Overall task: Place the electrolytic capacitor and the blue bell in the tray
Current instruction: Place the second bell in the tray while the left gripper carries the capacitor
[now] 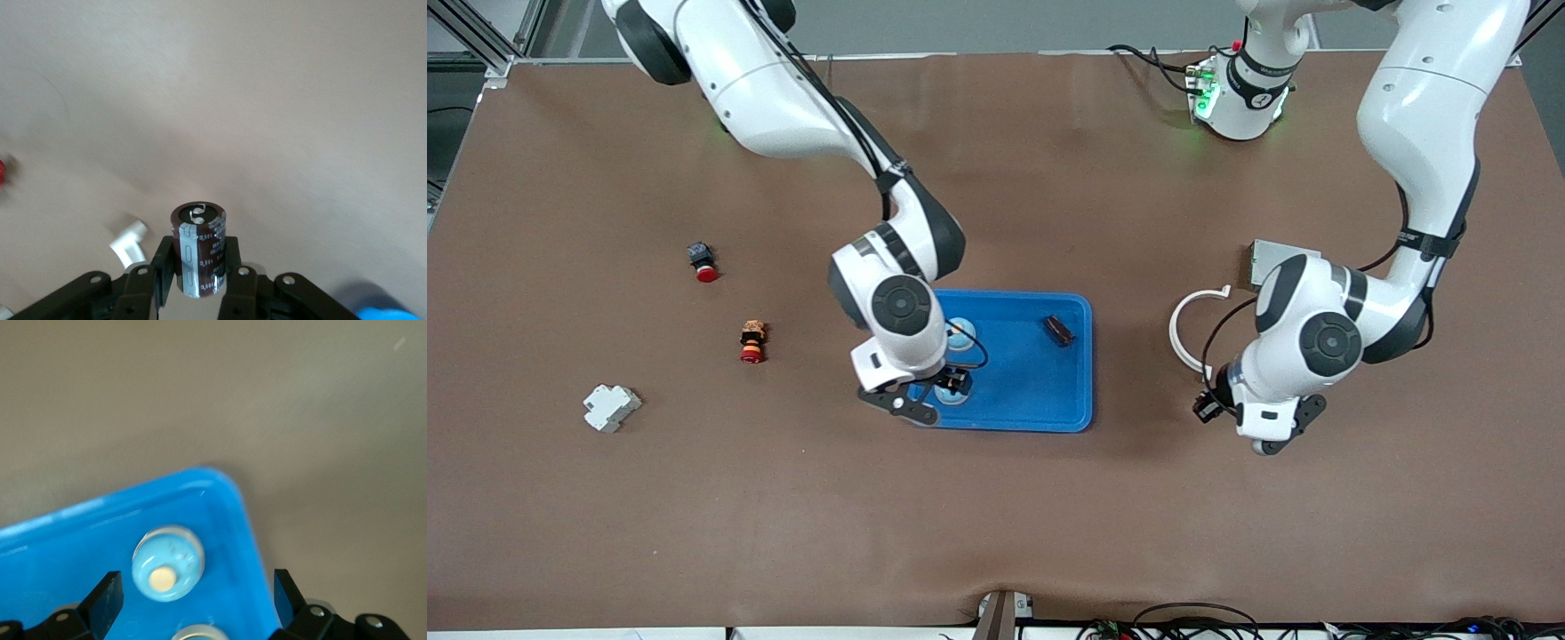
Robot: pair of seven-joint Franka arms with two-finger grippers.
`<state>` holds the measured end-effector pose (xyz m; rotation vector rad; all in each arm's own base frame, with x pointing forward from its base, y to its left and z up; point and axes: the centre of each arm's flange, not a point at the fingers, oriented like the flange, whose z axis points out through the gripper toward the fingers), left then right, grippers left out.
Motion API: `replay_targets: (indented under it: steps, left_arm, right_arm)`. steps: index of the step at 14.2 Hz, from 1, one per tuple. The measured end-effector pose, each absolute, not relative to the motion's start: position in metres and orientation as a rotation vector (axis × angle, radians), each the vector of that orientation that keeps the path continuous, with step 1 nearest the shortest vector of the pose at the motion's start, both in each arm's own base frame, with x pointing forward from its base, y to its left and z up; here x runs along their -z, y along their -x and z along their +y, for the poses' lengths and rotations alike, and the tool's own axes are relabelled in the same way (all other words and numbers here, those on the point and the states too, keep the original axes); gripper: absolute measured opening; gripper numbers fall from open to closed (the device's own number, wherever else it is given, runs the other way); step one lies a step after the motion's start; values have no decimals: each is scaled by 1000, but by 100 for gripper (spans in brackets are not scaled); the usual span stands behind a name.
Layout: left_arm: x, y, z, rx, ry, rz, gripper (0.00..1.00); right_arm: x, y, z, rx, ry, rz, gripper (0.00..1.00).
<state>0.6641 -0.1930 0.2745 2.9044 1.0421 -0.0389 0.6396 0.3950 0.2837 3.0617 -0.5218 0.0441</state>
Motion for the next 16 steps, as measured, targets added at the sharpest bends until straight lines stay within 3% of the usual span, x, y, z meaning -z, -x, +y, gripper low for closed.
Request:
replay_targets:
  steps: [8,16]
  left_arm:
    - [-297,-646,-295,1,-2831,1136,34]
    - [-292,-627,-376,0,-2794,1098,34]
  right_arm:
    - [-409,-692,228,-20,-3092,-51,100]
    - [-506,-697,35,-41,-3074,316,100]
